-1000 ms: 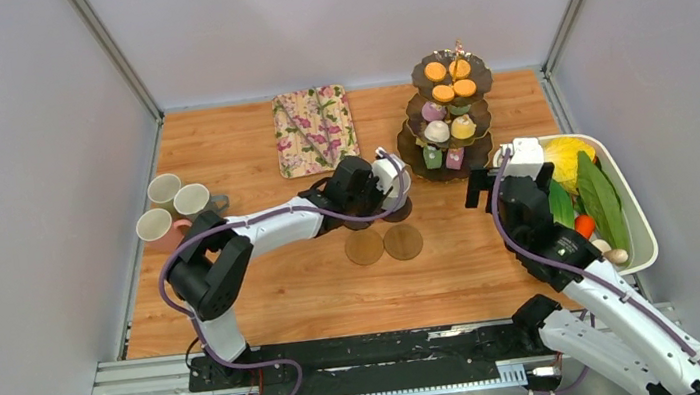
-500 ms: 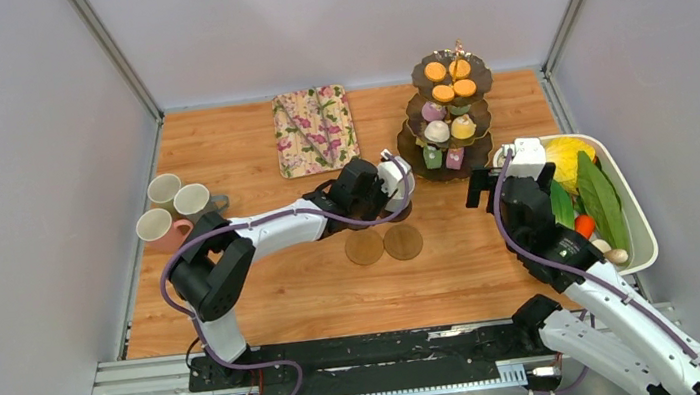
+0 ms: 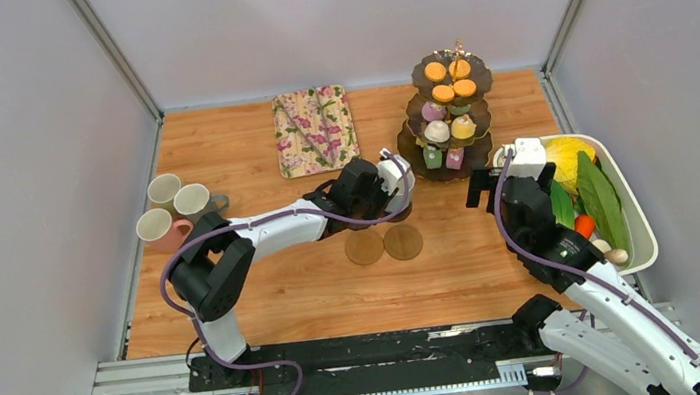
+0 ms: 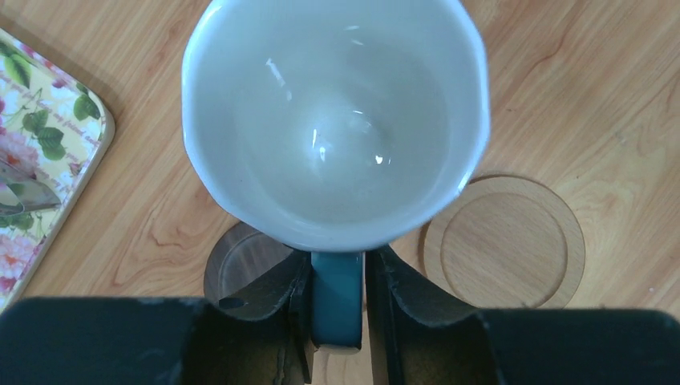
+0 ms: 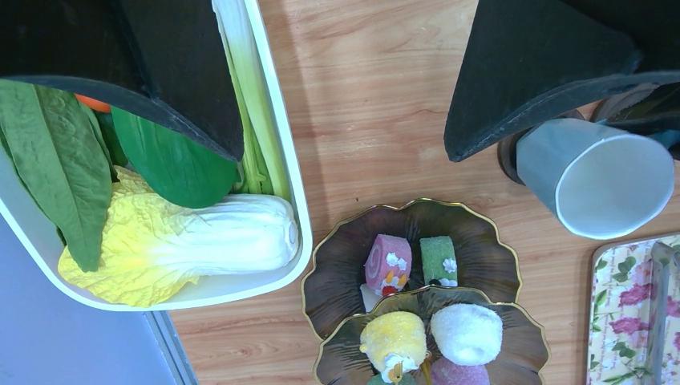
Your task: Serve the afternoon tea
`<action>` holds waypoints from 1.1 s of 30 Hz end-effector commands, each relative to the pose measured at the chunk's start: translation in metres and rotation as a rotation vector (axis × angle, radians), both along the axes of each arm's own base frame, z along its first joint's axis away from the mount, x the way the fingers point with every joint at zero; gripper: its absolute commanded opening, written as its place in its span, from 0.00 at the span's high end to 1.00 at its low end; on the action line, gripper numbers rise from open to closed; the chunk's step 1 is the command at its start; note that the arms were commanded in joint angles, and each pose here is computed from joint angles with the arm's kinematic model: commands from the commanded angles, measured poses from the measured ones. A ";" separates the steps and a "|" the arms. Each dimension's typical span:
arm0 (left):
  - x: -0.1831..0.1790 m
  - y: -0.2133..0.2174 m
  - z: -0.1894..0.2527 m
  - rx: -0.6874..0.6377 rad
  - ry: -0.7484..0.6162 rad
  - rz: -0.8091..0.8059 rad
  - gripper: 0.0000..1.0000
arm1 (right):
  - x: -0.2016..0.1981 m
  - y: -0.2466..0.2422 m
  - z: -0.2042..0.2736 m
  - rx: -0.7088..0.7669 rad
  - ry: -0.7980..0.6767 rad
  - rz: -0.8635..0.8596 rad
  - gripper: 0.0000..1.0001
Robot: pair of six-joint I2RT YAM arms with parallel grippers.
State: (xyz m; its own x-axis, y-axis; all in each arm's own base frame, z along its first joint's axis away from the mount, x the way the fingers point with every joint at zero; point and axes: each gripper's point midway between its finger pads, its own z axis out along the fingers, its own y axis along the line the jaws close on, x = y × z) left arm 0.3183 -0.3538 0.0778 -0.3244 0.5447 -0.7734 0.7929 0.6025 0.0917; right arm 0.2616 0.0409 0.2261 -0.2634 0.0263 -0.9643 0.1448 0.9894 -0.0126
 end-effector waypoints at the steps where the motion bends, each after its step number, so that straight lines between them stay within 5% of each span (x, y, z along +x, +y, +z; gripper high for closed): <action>1: 0.009 -0.019 0.033 -0.111 -0.065 0.001 0.64 | 0.002 0.000 0.011 0.010 -0.038 0.002 0.00; 15: 0.005 -0.010 0.036 -0.114 -0.062 0.041 0.52 | 0.002 0.001 0.012 0.016 -0.042 0.006 0.00; 22: -0.003 -0.005 0.037 -0.110 -0.054 0.037 0.66 | 0.002 0.001 0.013 0.021 -0.045 0.010 0.00; 33: -0.011 -0.004 0.037 -0.122 -0.033 0.045 0.74 | 0.002 0.002 0.013 0.025 -0.048 0.014 0.00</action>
State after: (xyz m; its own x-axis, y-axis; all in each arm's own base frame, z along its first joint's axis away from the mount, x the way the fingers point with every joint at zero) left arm 0.3105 -0.3510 0.0902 -0.3415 0.4869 -0.8039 0.7650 0.6409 0.0631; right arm 0.2613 0.0425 0.2268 -0.2617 0.0272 -0.9648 0.1343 0.9909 -0.0085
